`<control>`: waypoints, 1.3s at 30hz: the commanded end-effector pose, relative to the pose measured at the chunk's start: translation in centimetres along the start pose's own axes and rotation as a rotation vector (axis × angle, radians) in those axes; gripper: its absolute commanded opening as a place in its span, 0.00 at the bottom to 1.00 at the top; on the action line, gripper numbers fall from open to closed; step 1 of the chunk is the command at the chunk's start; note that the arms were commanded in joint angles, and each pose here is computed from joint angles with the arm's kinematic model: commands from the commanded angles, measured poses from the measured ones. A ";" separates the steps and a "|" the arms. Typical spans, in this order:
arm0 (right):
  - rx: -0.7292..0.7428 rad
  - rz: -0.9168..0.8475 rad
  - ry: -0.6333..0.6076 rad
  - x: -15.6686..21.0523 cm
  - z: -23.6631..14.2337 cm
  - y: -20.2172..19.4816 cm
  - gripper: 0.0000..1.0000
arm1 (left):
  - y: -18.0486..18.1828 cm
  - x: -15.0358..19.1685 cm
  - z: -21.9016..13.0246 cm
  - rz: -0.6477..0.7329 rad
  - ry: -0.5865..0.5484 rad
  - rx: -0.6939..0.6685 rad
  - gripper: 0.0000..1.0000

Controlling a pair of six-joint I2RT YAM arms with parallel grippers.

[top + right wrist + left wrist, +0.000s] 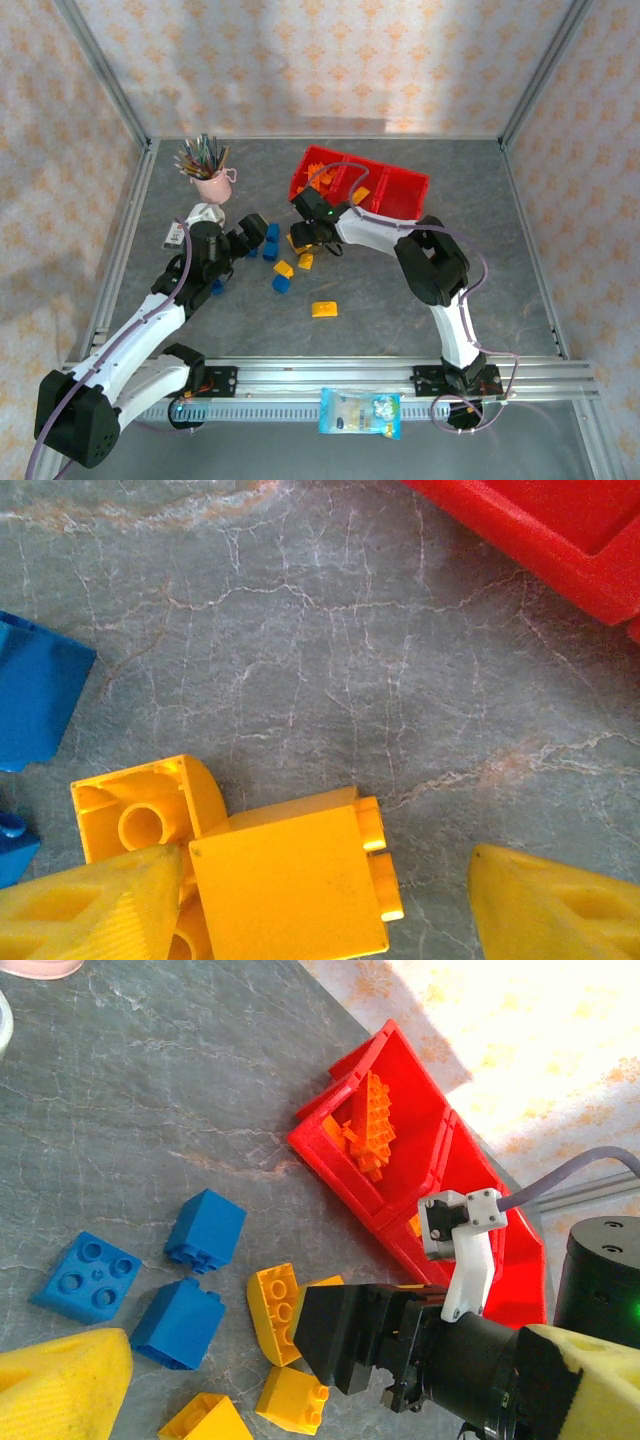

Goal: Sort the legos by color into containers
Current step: Pick up the lego from the center of the table, then place the lego in the container.

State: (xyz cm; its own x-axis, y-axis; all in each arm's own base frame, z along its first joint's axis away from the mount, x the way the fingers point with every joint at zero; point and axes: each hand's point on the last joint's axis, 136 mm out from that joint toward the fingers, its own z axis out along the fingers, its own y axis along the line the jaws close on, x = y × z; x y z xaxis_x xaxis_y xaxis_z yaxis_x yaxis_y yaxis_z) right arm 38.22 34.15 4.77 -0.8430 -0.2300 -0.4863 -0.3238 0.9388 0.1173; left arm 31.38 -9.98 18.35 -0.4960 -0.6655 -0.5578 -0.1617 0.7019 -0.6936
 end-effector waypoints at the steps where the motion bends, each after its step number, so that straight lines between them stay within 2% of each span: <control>1: 0.013 0.021 -0.043 -1.4 -0.3 -0.3 0.72 | 0.7 -0.4 0.1 -0.008 -0.016 -0.028 0.99; 8: 0.047 0.052 -0.027 -0.7 -0.4 -2.0 0.63 | 0.9 -0.2 0.1 -0.005 -0.011 -0.033 0.99; 16: 0.021 0.064 0.004 -0.5 0.2 -2.1 0.59 | 0.7 -0.1 0.5 -0.014 -0.005 -0.021 0.99; 18: 0.018 0.066 0.000 -0.7 0.3 -1.9 0.53 | 0.7 -0.1 0.5 -0.015 -0.001 -0.021 0.99; 23: 0.026 0.070 -0.029 -1.5 -0.7 -2.2 0.46 | 0.7 -0.1 0.3 -0.007 -0.004 -0.025 0.99; 32: 0.016 0.135 -0.096 -3.3 -4.8 -3.5 0.39 | -0.6 -0.2 0.9 0.016 0.024 0.007 0.99; 39: 0.108 0.228 -0.205 -6.1 -9.1 -8.3 0.39 | -2.4 0.3 2.4 0.019 0.076 0.065 0.99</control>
State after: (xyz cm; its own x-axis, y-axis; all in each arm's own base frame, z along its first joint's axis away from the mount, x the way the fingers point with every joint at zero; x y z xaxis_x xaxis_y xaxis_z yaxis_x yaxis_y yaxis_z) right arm 41.34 28.51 12.96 -0.8047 -0.0212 -0.5933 -0.1678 0.9668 0.1930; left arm 32.56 -11.33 16.21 -0.5730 -0.6392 -0.5130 -0.1813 0.7093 -0.6812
